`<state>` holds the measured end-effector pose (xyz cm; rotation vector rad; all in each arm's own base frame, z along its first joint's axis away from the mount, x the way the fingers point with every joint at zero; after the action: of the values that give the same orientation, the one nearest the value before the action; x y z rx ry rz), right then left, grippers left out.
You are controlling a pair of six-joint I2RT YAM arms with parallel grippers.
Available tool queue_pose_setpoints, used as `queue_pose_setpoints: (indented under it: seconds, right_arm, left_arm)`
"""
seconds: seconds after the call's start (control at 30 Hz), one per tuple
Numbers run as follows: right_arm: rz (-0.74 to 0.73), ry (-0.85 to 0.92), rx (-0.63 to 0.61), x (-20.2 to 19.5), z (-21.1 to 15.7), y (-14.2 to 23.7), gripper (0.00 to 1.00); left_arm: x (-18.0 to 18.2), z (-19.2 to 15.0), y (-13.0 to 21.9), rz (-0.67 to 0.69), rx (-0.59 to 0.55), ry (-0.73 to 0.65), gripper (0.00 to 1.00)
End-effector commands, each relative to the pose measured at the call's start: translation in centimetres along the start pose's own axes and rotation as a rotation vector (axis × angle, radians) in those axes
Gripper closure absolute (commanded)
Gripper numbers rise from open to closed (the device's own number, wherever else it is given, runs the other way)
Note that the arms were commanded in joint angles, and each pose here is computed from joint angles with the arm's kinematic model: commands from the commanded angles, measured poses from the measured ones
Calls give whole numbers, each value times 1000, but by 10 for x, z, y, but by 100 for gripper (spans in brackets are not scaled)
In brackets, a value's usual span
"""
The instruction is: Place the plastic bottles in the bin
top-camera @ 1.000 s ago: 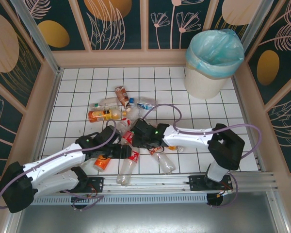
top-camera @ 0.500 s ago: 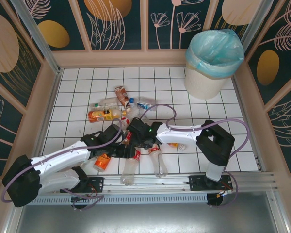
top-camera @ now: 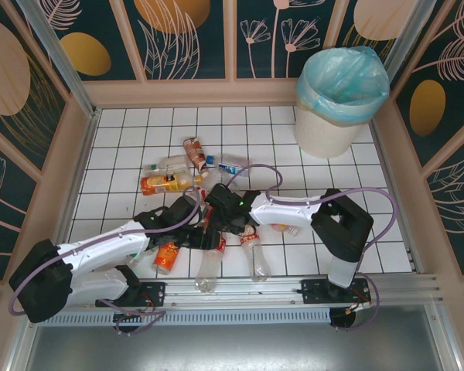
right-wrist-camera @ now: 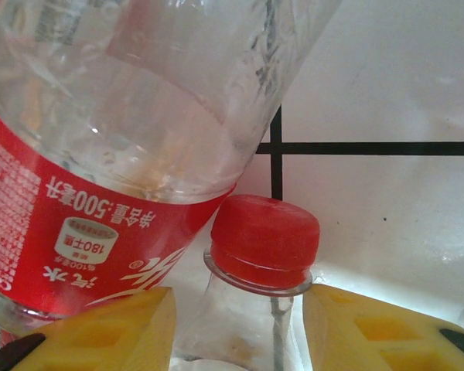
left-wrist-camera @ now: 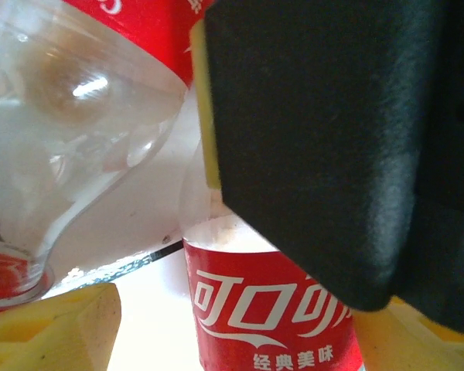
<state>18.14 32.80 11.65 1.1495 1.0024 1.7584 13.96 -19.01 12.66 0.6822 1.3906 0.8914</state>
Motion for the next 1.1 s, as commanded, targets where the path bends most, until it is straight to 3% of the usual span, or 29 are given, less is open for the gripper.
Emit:
queue_pose_setpoints:
  seconds: [0.0,0.2,0.47,0.83,1.07]
  right_arm:
    - [0,2,-21,-2,11,-3,49]
    - [3,14,-3,-2,10,-4,42]
    - [25,-6,-46,-2,12,3,56]
    - [13,-40,-34,-19,3,-9,51]
    - [32,-49,-61,-18,4,-5,61]
  left_arm:
    - [5,1,-3,52,7,-28,22]
    - [5,2,-4,59,0,-23,22]
    - [3,3,1,61,-11,-26,22]
    - [12,0,-6,48,-32,-11,23]
    - [16,-1,-9,55,-31,-9,23]
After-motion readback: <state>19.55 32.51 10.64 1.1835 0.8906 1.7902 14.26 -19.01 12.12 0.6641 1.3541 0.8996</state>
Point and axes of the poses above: each hand's point on the last joint's axis, 136 mm out from that joint toward the fingers, its own y axis back along the fingers, its own x axis along the line the jaws close on, z = x × y, the point moved 8 cm from there along y, back along the fingers, and after that the axes turned 15 degrees about y, right-handed, at the moved point
